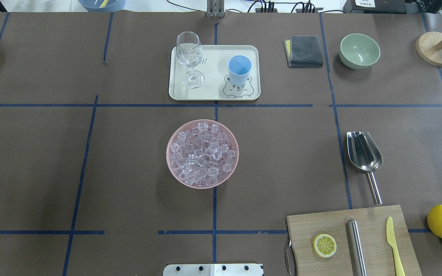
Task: Put ice in cup with scoop
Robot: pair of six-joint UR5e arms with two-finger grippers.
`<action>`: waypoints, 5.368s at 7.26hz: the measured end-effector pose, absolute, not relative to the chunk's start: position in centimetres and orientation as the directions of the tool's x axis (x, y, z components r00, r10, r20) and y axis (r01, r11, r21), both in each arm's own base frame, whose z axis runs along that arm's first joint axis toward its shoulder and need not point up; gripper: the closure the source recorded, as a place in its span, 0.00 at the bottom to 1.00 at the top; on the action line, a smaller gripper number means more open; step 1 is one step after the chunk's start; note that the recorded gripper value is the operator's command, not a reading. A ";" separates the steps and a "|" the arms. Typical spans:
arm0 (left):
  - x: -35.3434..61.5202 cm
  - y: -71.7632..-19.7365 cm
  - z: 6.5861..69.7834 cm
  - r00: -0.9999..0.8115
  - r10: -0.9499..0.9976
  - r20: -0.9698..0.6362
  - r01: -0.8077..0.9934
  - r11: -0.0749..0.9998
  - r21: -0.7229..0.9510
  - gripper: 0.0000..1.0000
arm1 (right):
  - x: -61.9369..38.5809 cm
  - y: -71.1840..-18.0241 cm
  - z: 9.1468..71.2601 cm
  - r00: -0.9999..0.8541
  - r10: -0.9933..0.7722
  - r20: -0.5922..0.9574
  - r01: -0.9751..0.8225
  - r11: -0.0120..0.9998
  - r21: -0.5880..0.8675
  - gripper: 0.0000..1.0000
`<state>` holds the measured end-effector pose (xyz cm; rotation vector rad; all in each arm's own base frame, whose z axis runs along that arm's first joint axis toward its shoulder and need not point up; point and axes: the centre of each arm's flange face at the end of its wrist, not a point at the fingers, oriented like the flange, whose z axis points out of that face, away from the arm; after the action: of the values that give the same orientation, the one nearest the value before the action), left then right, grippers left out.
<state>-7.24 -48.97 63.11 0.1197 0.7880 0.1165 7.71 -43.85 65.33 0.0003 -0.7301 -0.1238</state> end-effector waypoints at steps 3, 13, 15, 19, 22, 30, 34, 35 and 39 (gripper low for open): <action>-7.2 -49.3 62.6 0.700 0.157 -0.697 -0.060 0.985 0.162 0.00 | 7.7 -43.9 65.1 0.738 -0.116 0.665 0.112 0.993 0.048 0.00; -6.9 -51.5 58.0 0.695 0.347 -0.629 -0.061 0.901 0.430 0.00 | 6.8 -48.1 59.5 0.738 -0.238 0.632 0.125 0.968 0.219 0.00; -6.2 -52.9 56.3 0.684 0.452 -0.572 -0.045 0.809 0.586 0.00 | 4.9 -49.3 58.6 0.731 -0.224 0.645 0.107 0.971 0.215 0.00; 4.2 -55.0 51.2 0.539 0.652 -0.533 -0.089 0.673 0.734 0.00 | -0.1 -51.7 56.5 0.709 -0.255 0.658 0.097 0.959 0.267 0.00; 18.0 -53.0 45.8 0.316 0.873 -0.372 -0.160 0.436 0.886 0.00 | -3.3 -51.8 55.9 0.694 -0.245 0.678 0.083 0.961 0.263 0.00; 45.9 -40.8 39.2 -0.040 0.998 -0.057 -0.093 0.053 0.994 0.00 | -5.5 -51.4 54.7 0.676 -0.219 0.704 0.044 0.965 0.258 0.00; 50.2 -39.8 37.2 0.014 1.000 -0.011 -0.063 0.012 0.998 0.00 | -9.1 -50.2 49.8 0.648 -0.179 0.740 0.004 0.973 0.232 0.00; 50.4 -39.8 37.2 0.018 1.000 -0.013 -0.062 0.014 0.998 0.00 | -10.5 -49.2 48.2 0.636 -0.154 0.756 -0.014 0.978 0.210 0.00; 50.6 -39.9 36.8 0.019 1.000 -0.012 -0.057 0.013 0.998 0.00 | -15.0 -41.2 44.1 0.609 -0.022 0.793 -0.052 0.996 0.067 0.00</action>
<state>50.57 -39.92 36.76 1.1669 1.1589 1.2130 -14.98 -41.19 44.09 0.0859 -0.9167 0.0172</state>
